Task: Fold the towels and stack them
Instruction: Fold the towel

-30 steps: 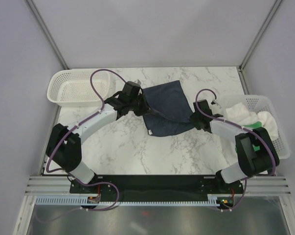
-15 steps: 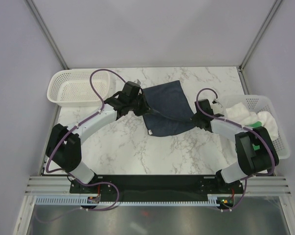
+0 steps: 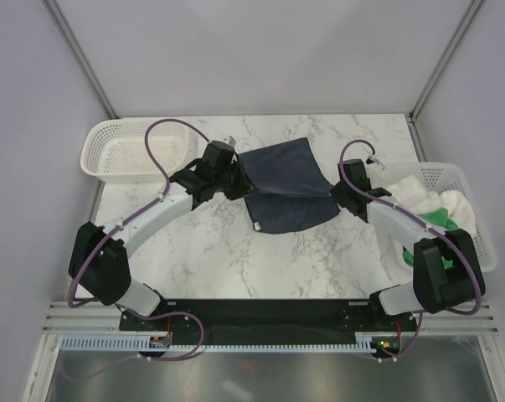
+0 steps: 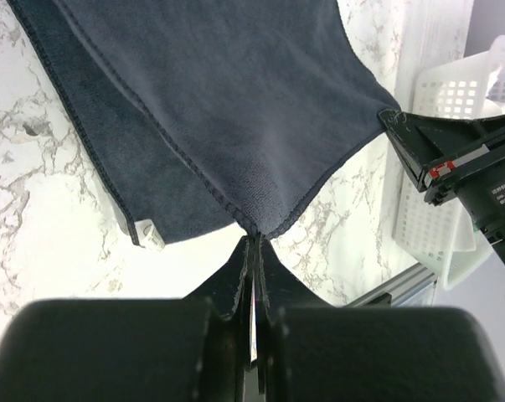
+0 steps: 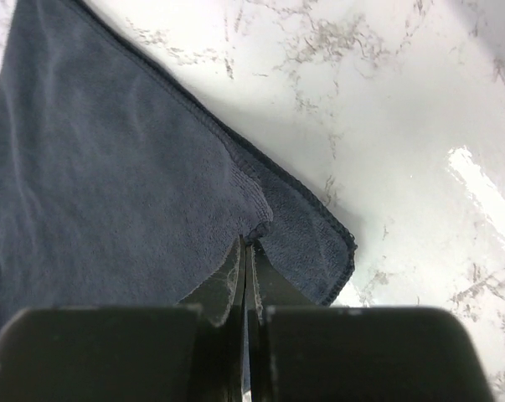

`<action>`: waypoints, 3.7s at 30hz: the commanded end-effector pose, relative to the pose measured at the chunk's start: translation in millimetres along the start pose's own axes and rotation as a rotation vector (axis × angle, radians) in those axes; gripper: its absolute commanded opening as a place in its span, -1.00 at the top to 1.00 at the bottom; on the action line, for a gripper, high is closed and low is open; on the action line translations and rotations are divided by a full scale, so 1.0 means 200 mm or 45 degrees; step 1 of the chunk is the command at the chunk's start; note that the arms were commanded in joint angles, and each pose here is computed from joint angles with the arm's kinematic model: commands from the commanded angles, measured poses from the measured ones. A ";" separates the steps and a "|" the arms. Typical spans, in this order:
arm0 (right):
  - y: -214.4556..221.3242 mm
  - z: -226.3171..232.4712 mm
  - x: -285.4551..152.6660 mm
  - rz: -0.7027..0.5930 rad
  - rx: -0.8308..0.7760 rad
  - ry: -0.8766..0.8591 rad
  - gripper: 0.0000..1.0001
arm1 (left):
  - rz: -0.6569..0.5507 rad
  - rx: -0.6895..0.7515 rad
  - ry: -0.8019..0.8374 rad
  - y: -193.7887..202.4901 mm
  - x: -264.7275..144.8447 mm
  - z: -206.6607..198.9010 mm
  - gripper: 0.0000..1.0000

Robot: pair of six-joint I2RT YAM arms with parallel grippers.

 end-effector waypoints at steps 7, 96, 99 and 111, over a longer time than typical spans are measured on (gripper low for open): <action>-0.08 0.00 -0.14 -0.051 -0.116 -0.071 1.00 | 0.072 0.023 -0.039 0.18 -0.11 0.15 0.95; 0.47 -0.30 -0.12 0.337 -0.399 -0.139 0.69 | 0.316 -0.026 -0.203 0.46 0.19 0.63 0.06; 0.52 -0.38 -0.17 0.342 -0.331 -0.129 0.70 | 0.270 -0.026 -0.230 0.42 0.14 0.61 0.03; -0.02 0.18 -0.22 0.159 -0.492 -0.390 -0.16 | 0.061 0.290 0.145 -0.32 0.09 0.16 -0.26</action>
Point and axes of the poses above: each gripper's point midway between its finger pads, its own x axis out along the fingers, its own z axis along the line the jaws close on, y = z × x, the point moved 3 cm from there along -x, back along the fingers, and after that the axes turned 3 degrees about -x, right-handed, at the moved point
